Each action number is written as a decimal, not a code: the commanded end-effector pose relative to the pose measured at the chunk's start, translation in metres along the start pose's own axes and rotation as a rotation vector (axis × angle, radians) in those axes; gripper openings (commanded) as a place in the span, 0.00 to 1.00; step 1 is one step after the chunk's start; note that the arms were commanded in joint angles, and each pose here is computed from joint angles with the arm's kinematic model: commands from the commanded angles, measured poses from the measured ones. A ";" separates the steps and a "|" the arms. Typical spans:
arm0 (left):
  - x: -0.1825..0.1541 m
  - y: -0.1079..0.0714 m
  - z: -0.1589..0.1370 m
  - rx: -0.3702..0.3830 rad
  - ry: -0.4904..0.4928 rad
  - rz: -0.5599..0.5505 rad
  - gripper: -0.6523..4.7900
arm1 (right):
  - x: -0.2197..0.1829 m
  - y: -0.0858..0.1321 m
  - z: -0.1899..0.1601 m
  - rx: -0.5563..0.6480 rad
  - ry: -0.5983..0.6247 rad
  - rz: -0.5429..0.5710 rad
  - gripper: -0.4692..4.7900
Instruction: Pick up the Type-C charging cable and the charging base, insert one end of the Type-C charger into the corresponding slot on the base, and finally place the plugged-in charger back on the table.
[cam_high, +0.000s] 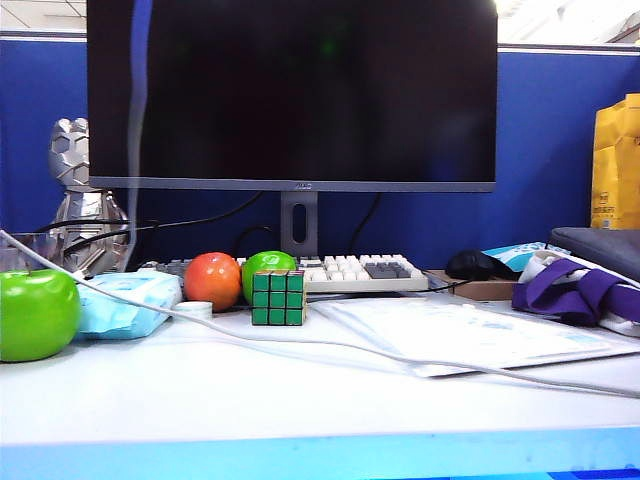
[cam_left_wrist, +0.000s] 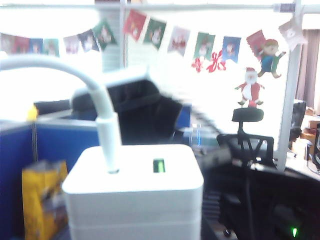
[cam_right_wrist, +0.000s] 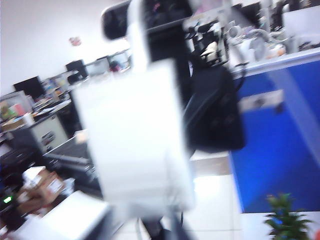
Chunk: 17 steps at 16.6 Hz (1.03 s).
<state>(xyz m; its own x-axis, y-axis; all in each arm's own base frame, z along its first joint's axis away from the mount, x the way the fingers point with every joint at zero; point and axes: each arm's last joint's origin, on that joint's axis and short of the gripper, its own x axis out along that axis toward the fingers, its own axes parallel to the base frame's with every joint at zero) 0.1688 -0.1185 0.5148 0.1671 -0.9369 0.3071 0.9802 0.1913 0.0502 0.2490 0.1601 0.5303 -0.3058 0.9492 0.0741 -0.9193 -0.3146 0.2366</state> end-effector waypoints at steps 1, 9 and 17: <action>-0.001 -0.001 0.001 0.011 -0.001 -0.001 0.11 | -0.005 0.006 0.004 -0.028 -0.011 -0.015 0.36; -0.001 0.005 -0.015 -0.054 0.120 0.057 0.11 | -0.031 0.013 0.014 -0.075 -0.107 -0.185 0.36; -0.001 0.005 -0.027 -0.120 0.207 -0.058 0.11 | -0.018 0.016 0.013 -0.069 -0.098 -0.140 0.36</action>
<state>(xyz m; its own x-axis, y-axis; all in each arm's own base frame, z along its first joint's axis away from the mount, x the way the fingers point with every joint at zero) 0.1789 -0.1260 0.4851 0.1322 -0.9873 0.0884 0.9886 0.1249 -0.0835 0.2468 0.1385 0.5421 -0.1475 0.9801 0.1328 -0.9637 -0.1726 0.2036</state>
